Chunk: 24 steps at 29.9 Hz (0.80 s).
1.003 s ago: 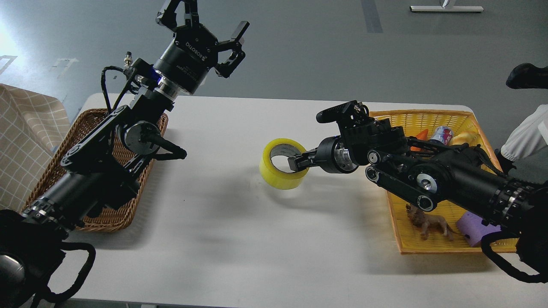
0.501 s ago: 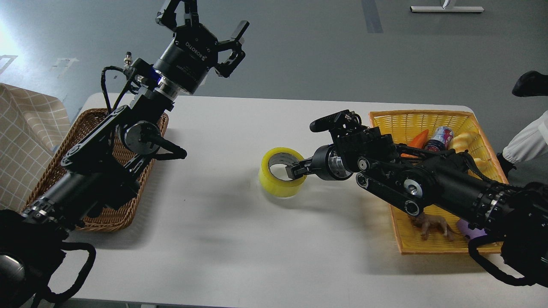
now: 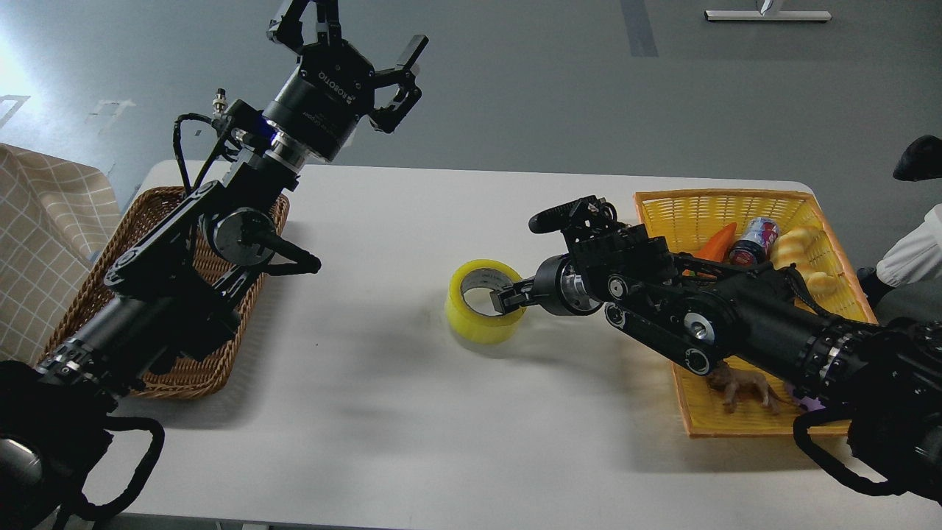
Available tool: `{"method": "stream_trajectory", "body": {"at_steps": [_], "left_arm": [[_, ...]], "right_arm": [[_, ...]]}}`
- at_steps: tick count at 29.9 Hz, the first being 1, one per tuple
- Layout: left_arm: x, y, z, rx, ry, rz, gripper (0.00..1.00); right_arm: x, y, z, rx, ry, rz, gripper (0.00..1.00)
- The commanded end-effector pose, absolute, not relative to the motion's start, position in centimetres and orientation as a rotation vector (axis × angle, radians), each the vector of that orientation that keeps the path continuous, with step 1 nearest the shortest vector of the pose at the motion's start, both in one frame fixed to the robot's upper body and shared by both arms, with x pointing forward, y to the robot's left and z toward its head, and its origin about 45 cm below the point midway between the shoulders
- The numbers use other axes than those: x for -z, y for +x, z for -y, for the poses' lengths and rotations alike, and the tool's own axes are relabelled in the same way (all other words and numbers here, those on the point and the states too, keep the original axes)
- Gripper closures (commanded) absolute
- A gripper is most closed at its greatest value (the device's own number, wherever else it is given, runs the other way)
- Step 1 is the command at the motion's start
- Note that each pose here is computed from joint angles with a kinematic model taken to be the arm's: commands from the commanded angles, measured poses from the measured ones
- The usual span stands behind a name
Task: Place and transfer tape with both arms
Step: 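Carry the tape roll to the table center and set it down, then release the tape and retract the right arm back over the tray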
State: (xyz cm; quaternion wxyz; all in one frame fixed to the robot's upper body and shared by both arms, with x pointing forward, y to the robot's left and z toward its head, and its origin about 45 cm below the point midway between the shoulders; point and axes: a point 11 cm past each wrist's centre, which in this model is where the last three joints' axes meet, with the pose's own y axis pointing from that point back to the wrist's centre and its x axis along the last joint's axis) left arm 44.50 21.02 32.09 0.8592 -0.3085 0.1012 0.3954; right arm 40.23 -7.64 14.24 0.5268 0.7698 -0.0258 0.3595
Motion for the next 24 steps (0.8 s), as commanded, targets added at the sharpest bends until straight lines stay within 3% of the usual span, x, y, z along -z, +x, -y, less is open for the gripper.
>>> {"method": "stream_trajectory", "body": {"at_steps": [1, 10, 21, 24], "left_arm": [[-32.12, 44.51, -21.04, -0.831, -0.649, -0.213, 0.02], [-32.09, 44.5, -21.01, -0.83, -0.648, -0.213, 0.02], [-32.17, 44.52, -21.19, -0.833, -0.648, -0.209, 0.02], [-32.21, 44.54, -21.15, -0.832, -0.648, -0.209, 0.02]], "right_arm": [[-14.23, 40.24, 7.66, -0.86, 1.839, 0.061, 0.98], [-14.21, 40.26, 7.7, -0.858, 1.839, 0.063, 0.92], [-14.04, 40.17, 7.86, -0.851, 1.842, 0.065, 0.75], [-14.08, 40.17, 7.81, -0.852, 1.844, 0.065, 0.63]]}}
